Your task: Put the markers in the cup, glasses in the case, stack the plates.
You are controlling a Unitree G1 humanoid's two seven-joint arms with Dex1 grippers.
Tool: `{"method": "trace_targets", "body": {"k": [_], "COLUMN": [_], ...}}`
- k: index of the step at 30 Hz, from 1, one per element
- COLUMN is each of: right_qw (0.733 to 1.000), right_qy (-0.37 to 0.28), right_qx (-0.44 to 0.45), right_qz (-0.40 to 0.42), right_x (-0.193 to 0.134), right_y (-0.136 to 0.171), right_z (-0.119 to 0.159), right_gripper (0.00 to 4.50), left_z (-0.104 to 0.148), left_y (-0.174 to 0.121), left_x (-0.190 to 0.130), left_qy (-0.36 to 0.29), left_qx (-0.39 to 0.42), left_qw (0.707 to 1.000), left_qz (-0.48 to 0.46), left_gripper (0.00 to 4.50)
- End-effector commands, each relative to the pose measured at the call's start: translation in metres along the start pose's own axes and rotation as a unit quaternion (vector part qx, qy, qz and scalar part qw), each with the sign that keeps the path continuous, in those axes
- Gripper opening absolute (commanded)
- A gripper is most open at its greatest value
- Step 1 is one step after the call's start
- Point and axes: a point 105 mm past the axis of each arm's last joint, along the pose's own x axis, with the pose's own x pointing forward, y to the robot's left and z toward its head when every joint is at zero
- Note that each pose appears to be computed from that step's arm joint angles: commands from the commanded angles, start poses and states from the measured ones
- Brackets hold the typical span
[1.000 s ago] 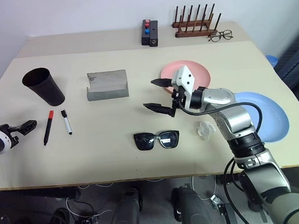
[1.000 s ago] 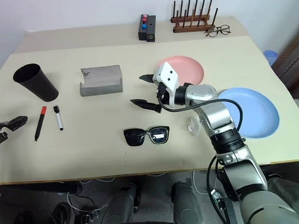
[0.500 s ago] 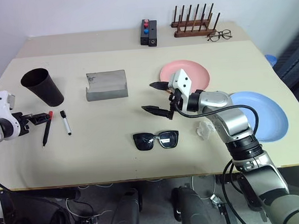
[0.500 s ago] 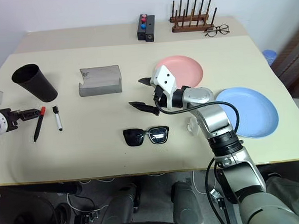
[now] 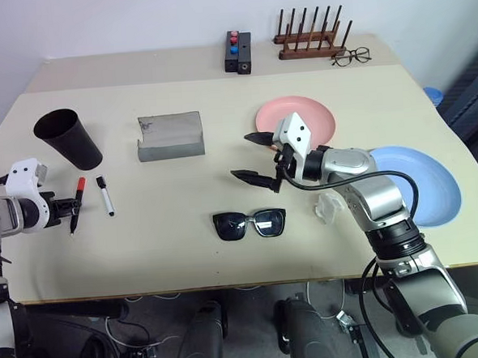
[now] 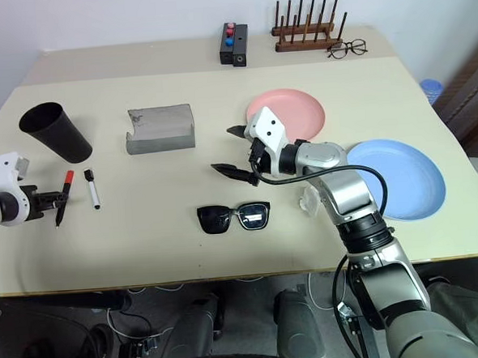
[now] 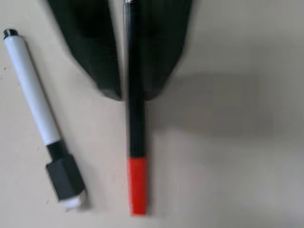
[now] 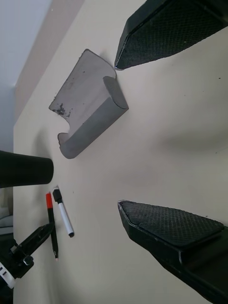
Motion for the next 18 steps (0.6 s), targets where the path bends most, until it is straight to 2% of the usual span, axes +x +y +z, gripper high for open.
{"method": "trace_targets", "body": {"k": [1,4,11,18], "right_qw": [0.999,0.999,0.999,0.999], "right_qy": [-0.026,-0.025,-0.024,-0.023], "right_qx": [-0.027,-0.029,-0.029,-0.027], "right_qz": [-0.007,-0.008,-0.007,-0.001], "right_x": [-0.004,-0.004,-0.005,-0.002], "right_y": [-0.002,-0.002,-0.001,0.002], "right_z": [0.018,0.017,0.014,0.012], "right_gripper": [4.50,4.50,4.50,4.50], "left_z": [-0.005,-0.012,-0.033,-0.049], "left_y": [0.003,0.007,0.008,0.009], "left_x": [-0.004,-0.012,-0.055,-0.058], "left_qy": [0.015,0.041,0.117,0.133], "left_qx": [-0.001,0.006,0.036,0.066], "left_qw": [1.000,0.999,0.992,0.989], "left_qz": [0.007,0.012,-0.013,-0.015], "left_gripper": [0.03,0.03,0.03,0.03]}}
